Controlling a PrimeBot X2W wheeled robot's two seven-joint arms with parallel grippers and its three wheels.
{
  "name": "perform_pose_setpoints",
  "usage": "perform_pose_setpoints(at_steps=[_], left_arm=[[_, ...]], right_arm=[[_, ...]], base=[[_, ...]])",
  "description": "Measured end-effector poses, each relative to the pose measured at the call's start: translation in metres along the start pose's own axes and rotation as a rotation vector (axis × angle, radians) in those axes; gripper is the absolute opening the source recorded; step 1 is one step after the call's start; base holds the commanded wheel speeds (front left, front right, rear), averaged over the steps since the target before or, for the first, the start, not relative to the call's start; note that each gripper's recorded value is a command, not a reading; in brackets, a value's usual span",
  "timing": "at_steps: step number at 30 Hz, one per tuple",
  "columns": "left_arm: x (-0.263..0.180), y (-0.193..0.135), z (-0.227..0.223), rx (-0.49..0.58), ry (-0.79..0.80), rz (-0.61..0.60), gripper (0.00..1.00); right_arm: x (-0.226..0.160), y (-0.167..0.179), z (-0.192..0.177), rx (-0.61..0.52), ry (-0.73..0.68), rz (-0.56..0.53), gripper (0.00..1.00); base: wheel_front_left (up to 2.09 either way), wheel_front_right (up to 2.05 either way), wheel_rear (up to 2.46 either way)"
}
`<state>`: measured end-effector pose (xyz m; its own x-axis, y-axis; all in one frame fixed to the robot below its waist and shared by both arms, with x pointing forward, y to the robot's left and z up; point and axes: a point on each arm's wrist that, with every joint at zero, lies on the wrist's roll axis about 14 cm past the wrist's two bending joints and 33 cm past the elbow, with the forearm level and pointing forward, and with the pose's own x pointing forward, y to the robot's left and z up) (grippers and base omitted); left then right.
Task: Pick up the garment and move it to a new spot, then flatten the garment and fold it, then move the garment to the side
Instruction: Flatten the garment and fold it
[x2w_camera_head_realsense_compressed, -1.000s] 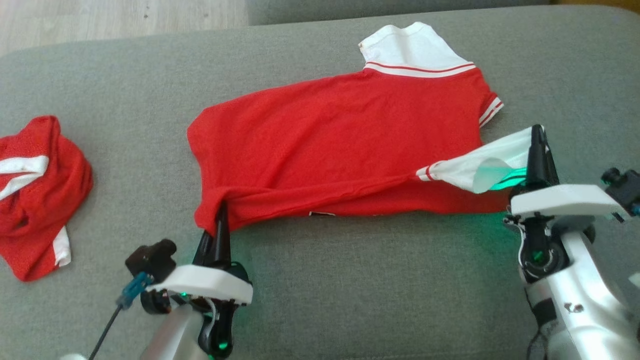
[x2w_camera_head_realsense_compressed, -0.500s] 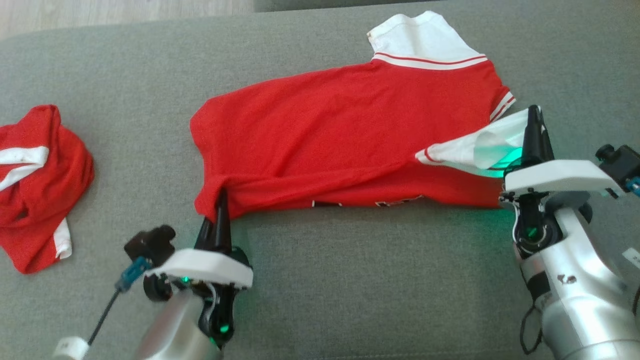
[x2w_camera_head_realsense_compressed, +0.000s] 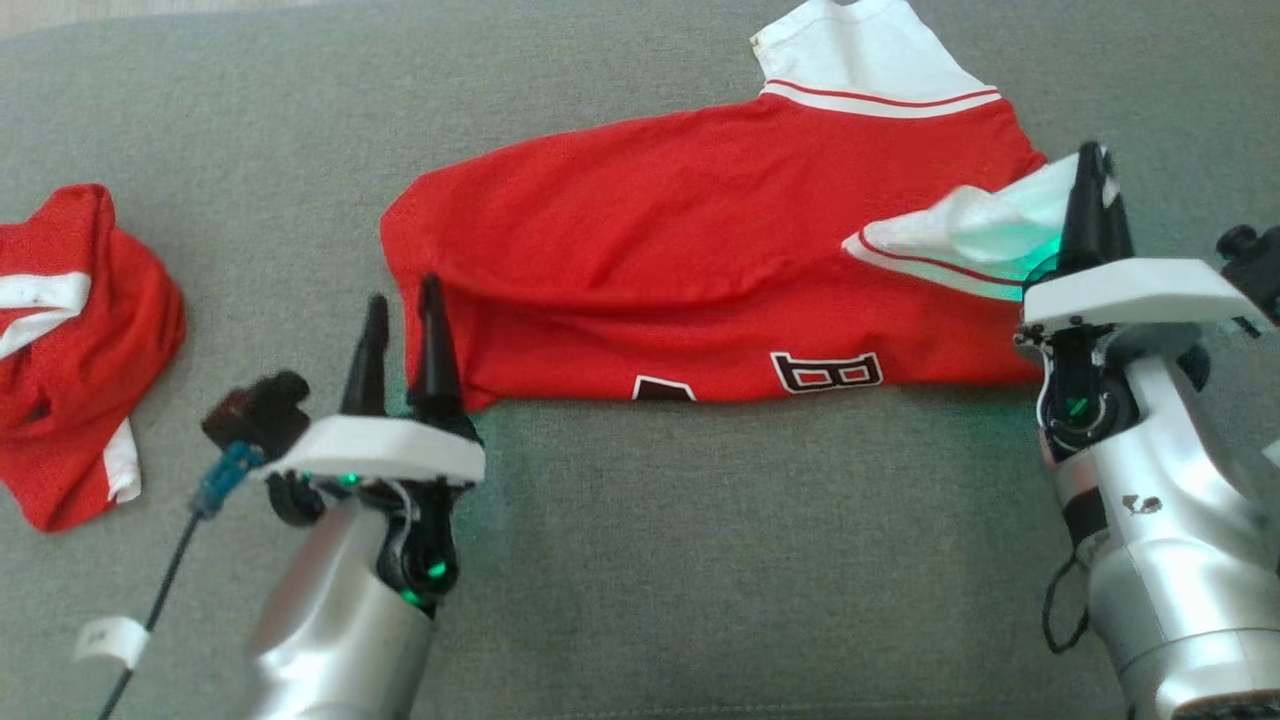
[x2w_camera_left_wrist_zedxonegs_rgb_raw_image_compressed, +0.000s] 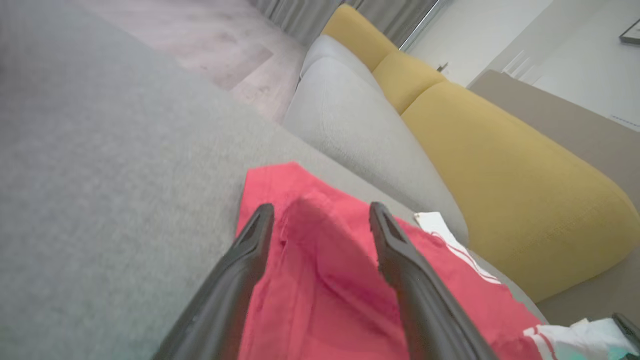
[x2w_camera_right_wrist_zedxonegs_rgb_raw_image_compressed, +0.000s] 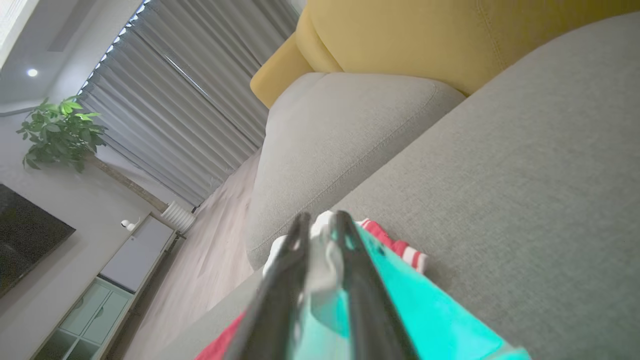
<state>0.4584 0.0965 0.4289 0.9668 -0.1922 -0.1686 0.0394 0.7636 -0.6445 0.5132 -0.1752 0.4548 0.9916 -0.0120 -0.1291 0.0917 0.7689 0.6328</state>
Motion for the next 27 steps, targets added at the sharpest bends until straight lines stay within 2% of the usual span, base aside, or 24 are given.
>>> perform_pose_setpoints(at_steps=[4, 8, 10, 14, 17, 27], left_arm=[[0.004, -0.003, 0.019, 0.069, -0.054, -0.007, 1.00], [-0.006, 0.006, 0.019, 0.202, -0.058, 0.033, 1.00], [-0.018, 0.017, 0.015, 0.264, -0.049, 0.077, 1.00], [-0.042, 0.034, 0.010, 0.378, -0.039, 0.148, 1.00], [-0.057, 0.037, 0.009, 0.432, -0.039, 0.163, 1.00], [-0.108, 0.046, -0.005, 0.522, -0.018, 0.195, 1.00]], right_arm=[[0.003, 0.015, 0.012, -0.078, -0.038, 0.059, 1.00], [-0.003, 0.034, 0.028, -0.285, -0.086, 0.146, 1.00], [-0.014, 0.033, 0.029, -0.395, -0.093, 0.163, 1.00], [-0.041, 0.016, 0.017, -0.538, -0.063, 0.144, 1.00], [-0.062, 0.006, 0.007, -0.592, -0.037, 0.126, 1.00], [-0.112, -0.014, -0.009, -0.619, 0.010, 0.077, 1.00]], base=[[0.00, 0.00, 0.00], [0.00, 0.00, 0.00], [0.00, 0.00, 0.00], [0.00, 0.00, 0.00], [0.00, 0.00, 0.00], [0.00, 0.00, 0.00]])
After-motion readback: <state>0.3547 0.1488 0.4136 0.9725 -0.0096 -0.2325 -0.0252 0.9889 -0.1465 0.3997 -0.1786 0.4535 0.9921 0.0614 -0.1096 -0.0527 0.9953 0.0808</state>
